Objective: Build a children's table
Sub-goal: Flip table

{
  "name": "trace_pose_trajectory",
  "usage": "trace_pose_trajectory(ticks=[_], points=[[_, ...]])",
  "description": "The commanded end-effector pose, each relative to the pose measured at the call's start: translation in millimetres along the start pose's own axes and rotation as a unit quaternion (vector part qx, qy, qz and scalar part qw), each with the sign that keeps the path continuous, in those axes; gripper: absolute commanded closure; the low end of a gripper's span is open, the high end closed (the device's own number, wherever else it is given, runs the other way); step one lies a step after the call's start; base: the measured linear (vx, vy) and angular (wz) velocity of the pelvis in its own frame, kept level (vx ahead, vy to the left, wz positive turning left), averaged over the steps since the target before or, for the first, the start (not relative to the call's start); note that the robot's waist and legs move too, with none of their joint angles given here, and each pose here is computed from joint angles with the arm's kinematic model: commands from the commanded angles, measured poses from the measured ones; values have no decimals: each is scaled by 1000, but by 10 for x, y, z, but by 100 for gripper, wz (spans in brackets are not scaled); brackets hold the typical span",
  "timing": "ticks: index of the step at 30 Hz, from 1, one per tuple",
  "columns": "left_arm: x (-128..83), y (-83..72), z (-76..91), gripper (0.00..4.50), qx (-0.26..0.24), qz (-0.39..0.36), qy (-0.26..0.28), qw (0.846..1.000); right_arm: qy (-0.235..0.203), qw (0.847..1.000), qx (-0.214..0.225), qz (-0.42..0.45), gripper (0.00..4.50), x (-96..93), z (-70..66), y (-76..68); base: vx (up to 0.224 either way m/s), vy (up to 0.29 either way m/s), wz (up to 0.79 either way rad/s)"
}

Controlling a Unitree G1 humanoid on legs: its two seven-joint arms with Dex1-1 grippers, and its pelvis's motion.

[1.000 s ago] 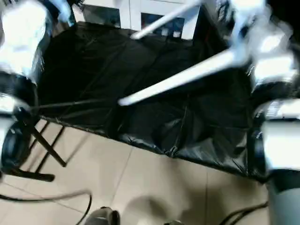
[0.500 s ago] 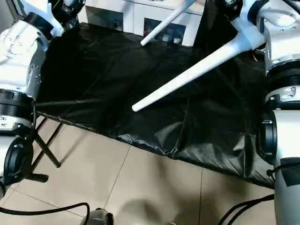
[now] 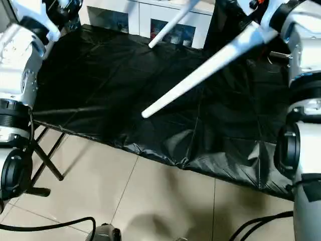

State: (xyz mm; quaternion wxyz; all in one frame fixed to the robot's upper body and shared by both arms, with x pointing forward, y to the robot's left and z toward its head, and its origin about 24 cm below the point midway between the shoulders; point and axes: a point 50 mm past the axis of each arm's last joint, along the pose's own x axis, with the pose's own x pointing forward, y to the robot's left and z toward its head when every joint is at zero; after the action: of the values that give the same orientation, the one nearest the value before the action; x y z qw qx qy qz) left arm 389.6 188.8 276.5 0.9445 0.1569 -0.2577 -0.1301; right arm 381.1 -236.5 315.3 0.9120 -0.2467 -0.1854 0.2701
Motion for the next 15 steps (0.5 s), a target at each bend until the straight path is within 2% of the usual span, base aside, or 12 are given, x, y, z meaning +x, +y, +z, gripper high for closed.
trace_pose_trajectory(ticks=[1, 4, 6, 8, 9, 10, 11, 12, 13, 15], points=[[-23, -39, -76, 238, -35, 5, 0, 999, -28, 999, 20, 27, 0, -45, -5, 38, 0, 0, 0], [-31, -27, -66, 241, -33, 3, -5, 999, -83, 995, 61, -9, 0, -126, 89, -77, 0, 0, 0], [-38, -24, -66, 242, -30, -1, -6, 1000, -114, 987, 90, -61, 0, -207, 132, -209, 0, 0, 0], [-45, -20, -64, 246, -26, -4, -8, 1000, -151, 968, 133, -149, 0, -343, 132, -384, 0, 0, 0], [-49, -15, -68, 246, -24, -5, -7, 1000, -170, 949, 169, -203, 0, -466, 66, -477, 0, 0, 0], [-49, -15, -68, 246, -24, -5, -7, 1000, -170, 949, 169, -203, 0, -466, 66, -477, 0, 0, 0], [-52, -12, -71, 247, -22, -6, -6, 1000, -182, 935, 192, -237, 0, -550, 14, -529, 0, 0, 0], [-56, -4, -78, 248, -22, -6, -5, 1000, -220, 903, 256, -264, 0, -690, -134, -542, 0, 0, 0], [-56, -2, -80, 249, -22, -7, -5, 1000, -229, 897, 271, -265, 0, -716, -173, -532, 0, 0, 0], [-60, 2, -91, 250, -20, -9, -3, 1000, -260, 872, 330, -251, 0, -820, -368, -432, 0, 0, 0]])
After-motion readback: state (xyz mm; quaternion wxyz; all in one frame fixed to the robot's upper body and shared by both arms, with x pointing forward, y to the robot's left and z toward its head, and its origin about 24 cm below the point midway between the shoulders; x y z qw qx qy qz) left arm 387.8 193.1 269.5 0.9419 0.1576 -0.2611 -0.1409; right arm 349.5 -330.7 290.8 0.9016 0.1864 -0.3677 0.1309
